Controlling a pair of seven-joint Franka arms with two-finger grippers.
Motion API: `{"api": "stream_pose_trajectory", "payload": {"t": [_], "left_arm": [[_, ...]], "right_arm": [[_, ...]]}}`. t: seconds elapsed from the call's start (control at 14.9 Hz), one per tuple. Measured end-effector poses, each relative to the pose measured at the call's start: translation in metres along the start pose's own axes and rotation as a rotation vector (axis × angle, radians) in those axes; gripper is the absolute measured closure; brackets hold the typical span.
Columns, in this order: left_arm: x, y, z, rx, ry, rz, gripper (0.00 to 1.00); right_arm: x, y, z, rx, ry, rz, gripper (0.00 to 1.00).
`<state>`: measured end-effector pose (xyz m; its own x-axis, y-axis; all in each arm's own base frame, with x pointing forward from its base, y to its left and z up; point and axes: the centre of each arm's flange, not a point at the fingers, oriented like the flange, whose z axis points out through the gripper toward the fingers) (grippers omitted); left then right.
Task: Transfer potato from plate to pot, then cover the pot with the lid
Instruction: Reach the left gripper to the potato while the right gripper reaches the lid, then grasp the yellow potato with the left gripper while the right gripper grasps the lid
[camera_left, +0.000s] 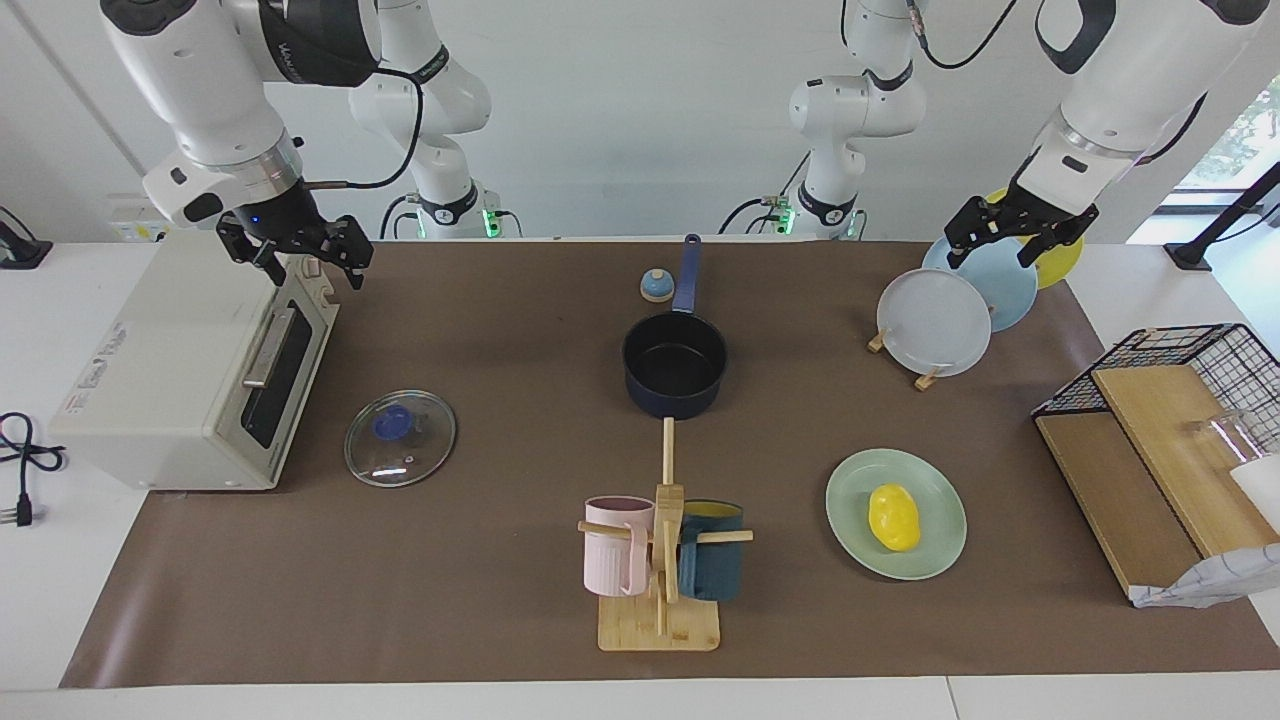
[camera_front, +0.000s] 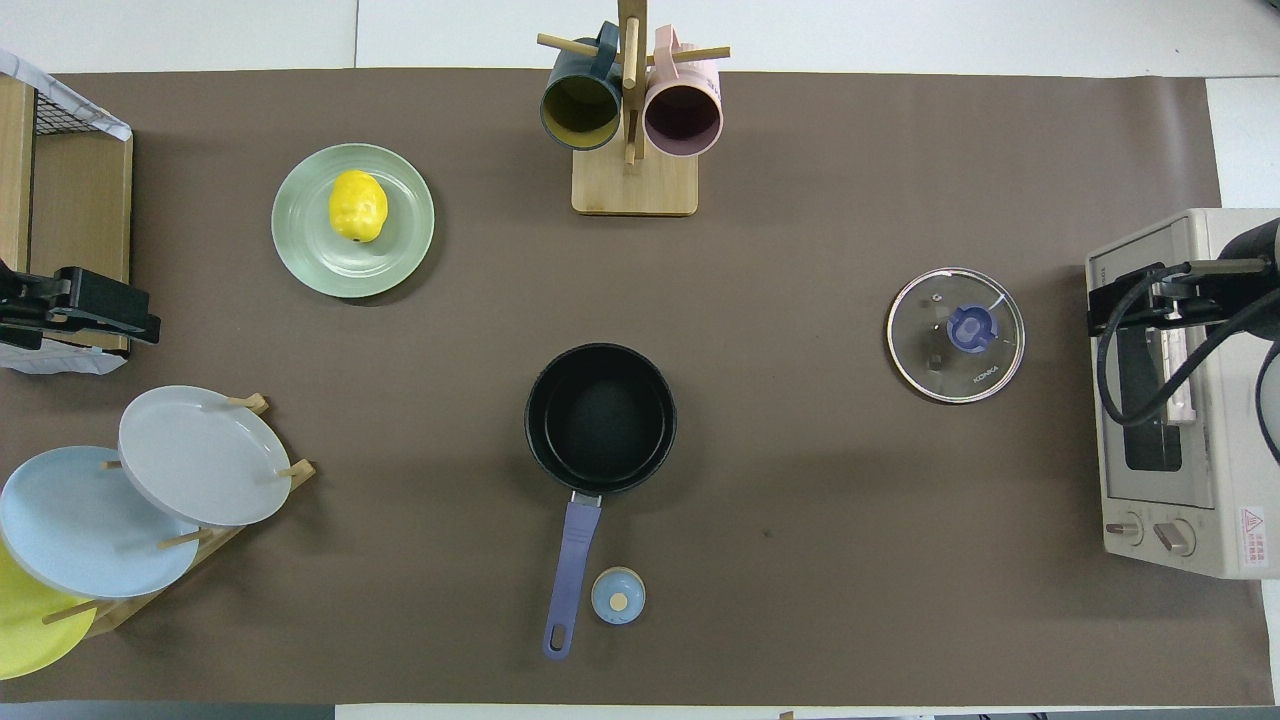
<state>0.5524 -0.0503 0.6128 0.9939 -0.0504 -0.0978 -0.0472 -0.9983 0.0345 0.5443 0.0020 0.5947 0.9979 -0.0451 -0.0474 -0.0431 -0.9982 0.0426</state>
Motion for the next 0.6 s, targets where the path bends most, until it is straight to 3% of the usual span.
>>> {"api": "stream_pose_trajectory", "payload": {"t": [0.2,0.4,0.6], "left_arm": [[0.063,0.012,0.048,-0.022,-0.009,0.014,0.0],[0.13,0.037,0.115,-0.036,0.025,0.04,0.0],[0.17,0.038,0.173,-0.041,0.041,0.032,0.0]], "right_arm": [[0.006,-0.004,0.021,0.0,0.001,-0.022,0.0],[0.032,-0.018,0.062,0.003,0.015,-0.066,0.0],[0.062,-0.041,0.12,0.006,0.03,-0.121,0.0]]}}
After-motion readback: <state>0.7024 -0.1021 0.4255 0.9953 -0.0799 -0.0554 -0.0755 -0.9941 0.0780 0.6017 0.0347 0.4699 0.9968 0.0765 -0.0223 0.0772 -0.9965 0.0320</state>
